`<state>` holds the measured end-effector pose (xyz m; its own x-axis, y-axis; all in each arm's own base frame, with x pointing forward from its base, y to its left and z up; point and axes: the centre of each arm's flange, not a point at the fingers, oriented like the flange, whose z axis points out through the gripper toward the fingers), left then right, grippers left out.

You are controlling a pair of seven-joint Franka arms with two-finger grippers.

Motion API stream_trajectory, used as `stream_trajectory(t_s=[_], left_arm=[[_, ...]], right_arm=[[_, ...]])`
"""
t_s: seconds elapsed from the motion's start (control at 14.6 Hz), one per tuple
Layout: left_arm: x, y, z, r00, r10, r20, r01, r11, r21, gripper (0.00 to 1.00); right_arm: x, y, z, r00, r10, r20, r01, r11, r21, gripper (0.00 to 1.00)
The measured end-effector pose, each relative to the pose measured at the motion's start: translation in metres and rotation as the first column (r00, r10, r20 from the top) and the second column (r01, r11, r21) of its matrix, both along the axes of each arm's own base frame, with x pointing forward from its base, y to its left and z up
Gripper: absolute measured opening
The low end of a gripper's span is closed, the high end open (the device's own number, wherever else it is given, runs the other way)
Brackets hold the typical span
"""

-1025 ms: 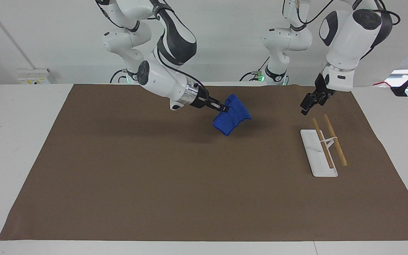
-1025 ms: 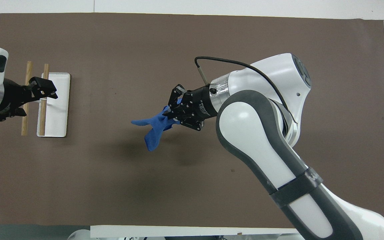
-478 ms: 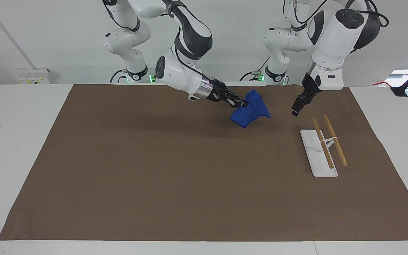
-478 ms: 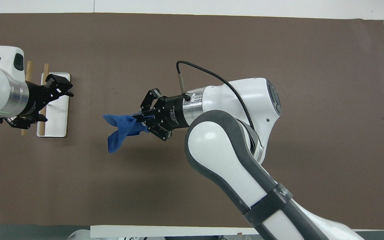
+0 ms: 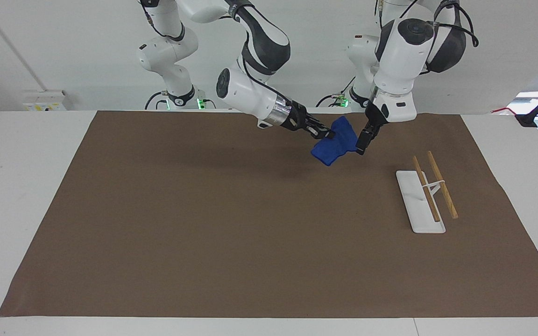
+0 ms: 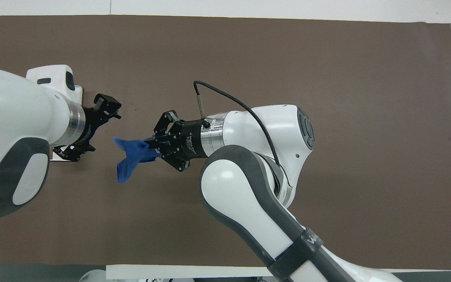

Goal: Right arm passes towel to left arm to hang
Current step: 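Grasp the towel with the left gripper beside the right gripper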

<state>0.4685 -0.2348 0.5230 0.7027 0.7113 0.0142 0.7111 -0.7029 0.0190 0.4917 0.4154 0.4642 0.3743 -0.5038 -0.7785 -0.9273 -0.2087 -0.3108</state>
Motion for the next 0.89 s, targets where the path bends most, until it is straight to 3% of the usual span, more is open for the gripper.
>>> stream_trajectory(t_s=[0.34, 0.75, 0.89], left_arm=[[-0.014, -0.010, -0.024, 0.999, -0.025, -0.045, 0.026, 0.999, 0.023, 1.00], [-0.017, -0.014, -0.023, 0.997, -0.067, -0.026, 0.067, 0.998, 0.013, 0.98], [-0.017, -0.014, -0.023, 0.996, -0.085, -0.023, 0.085, 0.996, 0.011, 0.76]], right_arm=[[0.001, -0.001, 0.000, 1.000, -0.003, 0.000, 0.003, 1.000, 0.000, 0.07], [0.001, -0.001, 0.000, 1.000, -0.003, 0.000, 0.003, 1.000, 0.000, 0.07], [0.001, -0.001, 0.000, 1.000, -0.003, 0.000, 0.003, 1.000, 0.000, 0.07]])
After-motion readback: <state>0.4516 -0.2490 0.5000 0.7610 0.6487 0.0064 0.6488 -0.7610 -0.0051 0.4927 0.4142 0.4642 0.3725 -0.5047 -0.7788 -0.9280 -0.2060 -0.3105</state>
